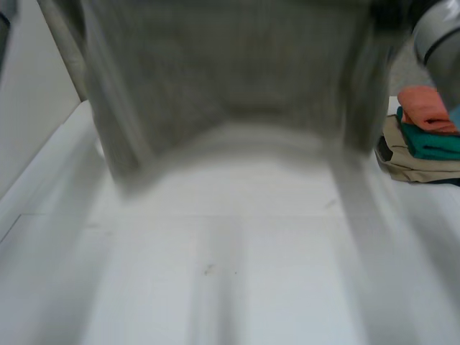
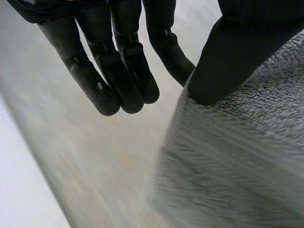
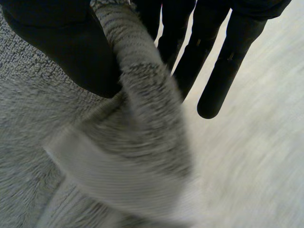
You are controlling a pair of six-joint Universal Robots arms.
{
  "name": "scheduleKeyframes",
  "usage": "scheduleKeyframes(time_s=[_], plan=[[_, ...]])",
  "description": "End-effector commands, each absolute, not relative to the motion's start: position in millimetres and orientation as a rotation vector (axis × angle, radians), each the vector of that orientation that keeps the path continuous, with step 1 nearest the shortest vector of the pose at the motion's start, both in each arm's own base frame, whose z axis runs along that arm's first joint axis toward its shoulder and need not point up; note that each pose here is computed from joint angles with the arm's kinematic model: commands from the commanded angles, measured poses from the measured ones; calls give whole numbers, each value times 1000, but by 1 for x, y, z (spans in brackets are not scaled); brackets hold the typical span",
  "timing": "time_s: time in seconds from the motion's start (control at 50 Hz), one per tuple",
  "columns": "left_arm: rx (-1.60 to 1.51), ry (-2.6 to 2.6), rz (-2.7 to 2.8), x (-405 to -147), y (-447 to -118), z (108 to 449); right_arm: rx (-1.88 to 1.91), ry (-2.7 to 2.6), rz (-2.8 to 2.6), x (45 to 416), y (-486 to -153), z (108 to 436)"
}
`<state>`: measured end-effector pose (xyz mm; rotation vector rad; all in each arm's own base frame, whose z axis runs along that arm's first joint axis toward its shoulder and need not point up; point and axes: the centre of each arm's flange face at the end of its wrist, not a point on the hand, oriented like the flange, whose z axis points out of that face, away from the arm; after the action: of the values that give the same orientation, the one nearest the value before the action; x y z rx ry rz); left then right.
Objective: Fold the laundry.
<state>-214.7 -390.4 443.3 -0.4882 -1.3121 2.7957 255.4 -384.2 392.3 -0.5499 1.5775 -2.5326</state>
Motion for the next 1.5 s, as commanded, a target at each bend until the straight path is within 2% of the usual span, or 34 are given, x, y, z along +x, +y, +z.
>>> scheduleKeyframes(time_s=[0.02, 0.12, 0.2, 0.32, 0.34, 0.4, 0.5, 0.6, 0.98, 1.2, 1.42, 1.5], plan=[[-385, -1247, 2806, -211, -378, 451, -457, 1372, -2590, 255, -385, 413], [-442, -1465, 2702, -210, -383, 406, -542, 1530, -2452, 261, -389, 389], [-496, -1643, 2594, -212, -384, 359, -637, 1683, -2307, 265, -390, 357], [-640, -1989, 2322, -214, -382, 256, -847, 1978, -2011, 269, -384, 280], [-658, -2030, 2285, -214, -381, 243, -906, 2057, -1912, 269, -379, 254], [-736, -2150, 2169, -214, -377, 202, -1004, 2183, -1750, 267, -370, 208], [-841, -2281, 2038, -209, -374, 161, -1126, 2290, -1584, 262, -355, 161], [-885, -2316, 1991, -204, -371, 157, -1097, 2371, -1529, 254, -349, 149], [-893, -2248, 2014, -205, -356, 182, -860, 2498, -1695, 226, -324, 161], [-911, -2200, 2041, -211, -351, 201, -885, 2287, -1784, 222, -322, 210], [-948, -2180, 2009, -227, -348, 194, -894, 2420, -1696, 214, -367, 170], [-955, -2198, 1981, -231, -343, 194, -863, 2482, -1622, 210, -361, 173]])
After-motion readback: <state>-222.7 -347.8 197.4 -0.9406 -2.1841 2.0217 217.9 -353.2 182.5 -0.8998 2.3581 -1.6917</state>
